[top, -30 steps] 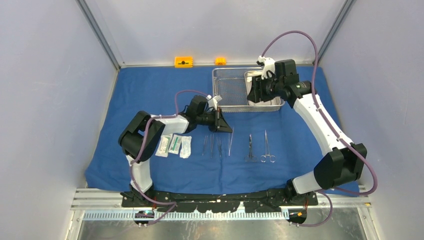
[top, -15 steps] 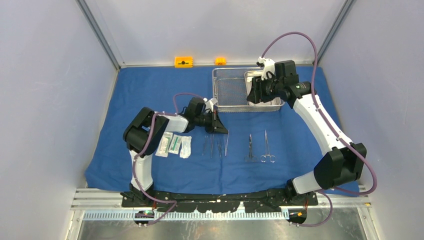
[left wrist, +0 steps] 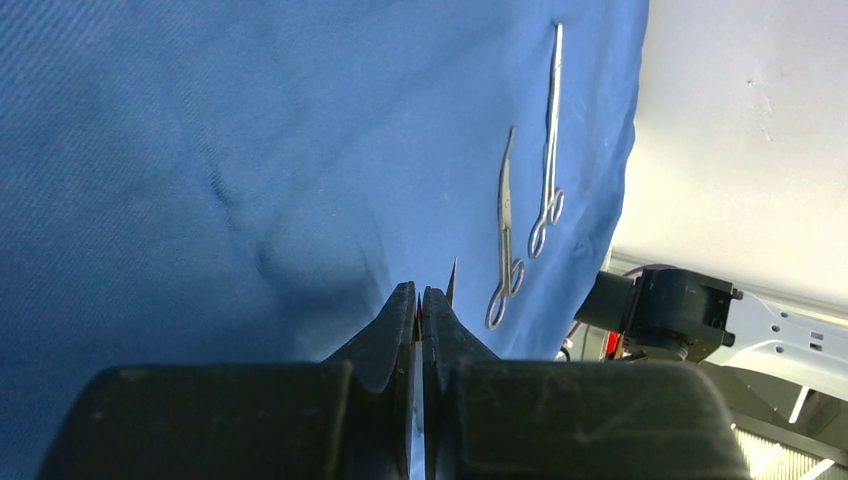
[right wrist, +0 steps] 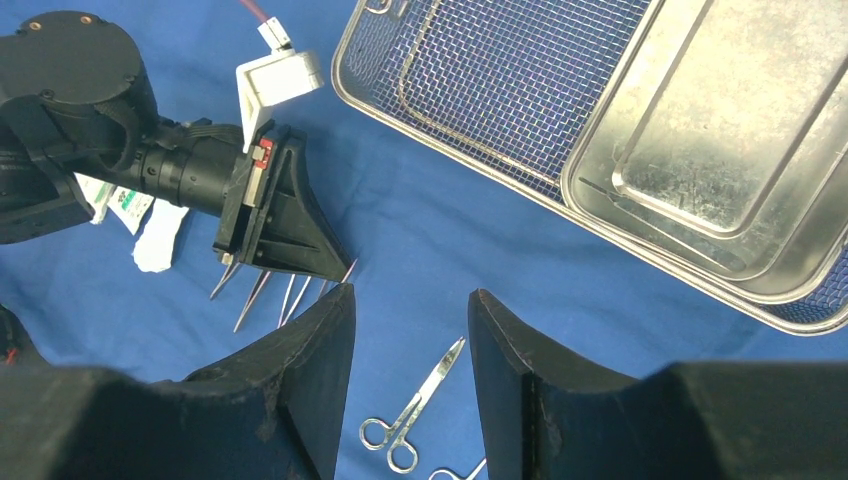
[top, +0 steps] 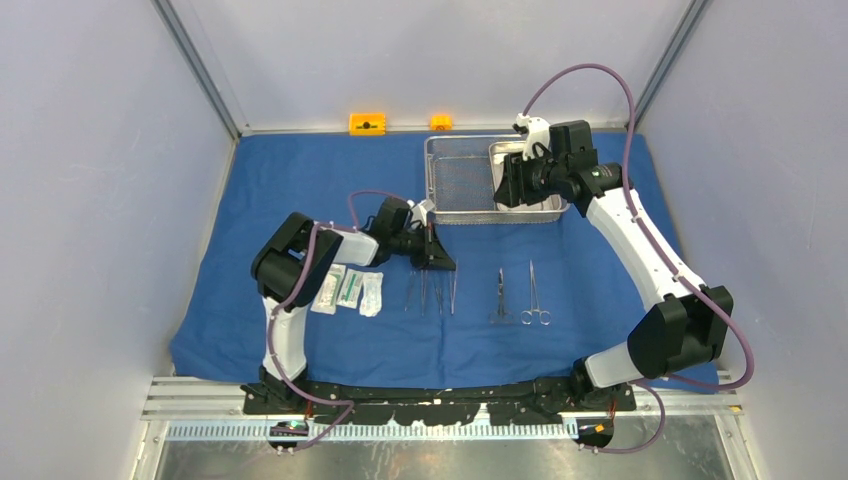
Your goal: Open and lay out the surgical kit
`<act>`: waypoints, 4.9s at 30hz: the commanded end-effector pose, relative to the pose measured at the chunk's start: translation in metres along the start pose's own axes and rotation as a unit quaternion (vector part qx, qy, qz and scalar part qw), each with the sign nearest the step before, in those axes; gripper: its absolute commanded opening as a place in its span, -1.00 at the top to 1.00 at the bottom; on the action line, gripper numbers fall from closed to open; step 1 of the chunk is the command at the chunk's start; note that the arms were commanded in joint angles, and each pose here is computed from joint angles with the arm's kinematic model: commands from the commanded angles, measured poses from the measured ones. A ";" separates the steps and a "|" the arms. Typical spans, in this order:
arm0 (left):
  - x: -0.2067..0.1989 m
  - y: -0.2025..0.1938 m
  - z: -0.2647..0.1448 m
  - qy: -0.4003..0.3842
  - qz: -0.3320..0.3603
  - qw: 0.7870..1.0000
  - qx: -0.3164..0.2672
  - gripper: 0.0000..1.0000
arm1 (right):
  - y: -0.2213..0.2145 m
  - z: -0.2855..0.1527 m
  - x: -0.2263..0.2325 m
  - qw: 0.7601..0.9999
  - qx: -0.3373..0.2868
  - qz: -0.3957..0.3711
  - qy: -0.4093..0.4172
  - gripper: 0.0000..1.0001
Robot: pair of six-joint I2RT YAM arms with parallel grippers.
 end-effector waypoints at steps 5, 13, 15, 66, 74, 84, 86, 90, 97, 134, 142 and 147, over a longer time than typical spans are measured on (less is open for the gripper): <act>0.004 0.004 0.008 0.000 -0.008 1.000 -0.002 0.84 | 0.013 -0.004 -0.002 1.000 -0.027 -0.008 -0.002 -0.01; 0.000 0.007 0.004 0.010 0.009 1.000 -0.005 0.45 | 0.012 -0.002 -0.001 1.000 -0.024 -0.006 0.002 -0.01; -0.002 0.008 0.003 0.014 0.015 1.000 -0.004 0.38 | 0.013 -0.002 -0.001 1.000 -0.024 -0.007 0.004 0.00; -0.115 0.087 -0.105 0.203 0.388 0.896 -0.074 -0.62 | 0.002 0.092 -0.157 0.978 0.091 0.026 -0.188 -0.08; -0.112 0.116 -0.123 0.255 0.436 0.862 -0.048 -0.68 | -0.025 0.133 -0.171 0.975 0.185 -0.035 -0.121 0.00; -0.105 0.129 -0.117 0.263 0.431 0.863 -0.037 -0.68 | -0.045 0.144 -0.165 0.967 0.234 -0.090 -0.051 0.02; -0.101 0.131 -0.117 0.267 0.428 0.863 -0.038 -0.68 | -0.049 0.141 -0.164 0.963 0.242 -0.105 -0.048 -0.01; -0.099 0.139 -0.121 0.274 0.420 0.863 -0.056 -0.70 | -0.062 0.132 -0.160 0.953 0.271 -0.133 -0.024 -0.09; -0.097 0.150 -0.128 0.282 0.421 0.860 -0.063 -0.72 | -0.087 0.135 -0.157 0.939 0.310 -0.153 0.004 -0.15; -0.105 0.185 -0.135 0.277 0.416 0.863 -0.081 -0.72 | -0.051 0.129 -0.124 0.951 0.247 -0.161 0.091 0.07; -0.105 0.187 -0.133 0.277 0.417 0.862 -0.083 -0.72 | -0.078 0.138 -0.135 0.928 0.298 -0.199 0.102 0.10; -0.104 0.189 -0.132 0.277 0.416 0.862 -0.083 -0.72 | -0.098 0.154 -0.149 0.914 0.330 -0.211 0.104 0.17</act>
Point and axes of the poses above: each gripper's point midway between its finger pads, its own z axis out along the fingers, its own x axis along the line the jaws close on, y = z × x, the point moved 1 cm from there along -z, back along the fingers, and after that the axes turned 7 degrees about -z, right-handed, at the moved point
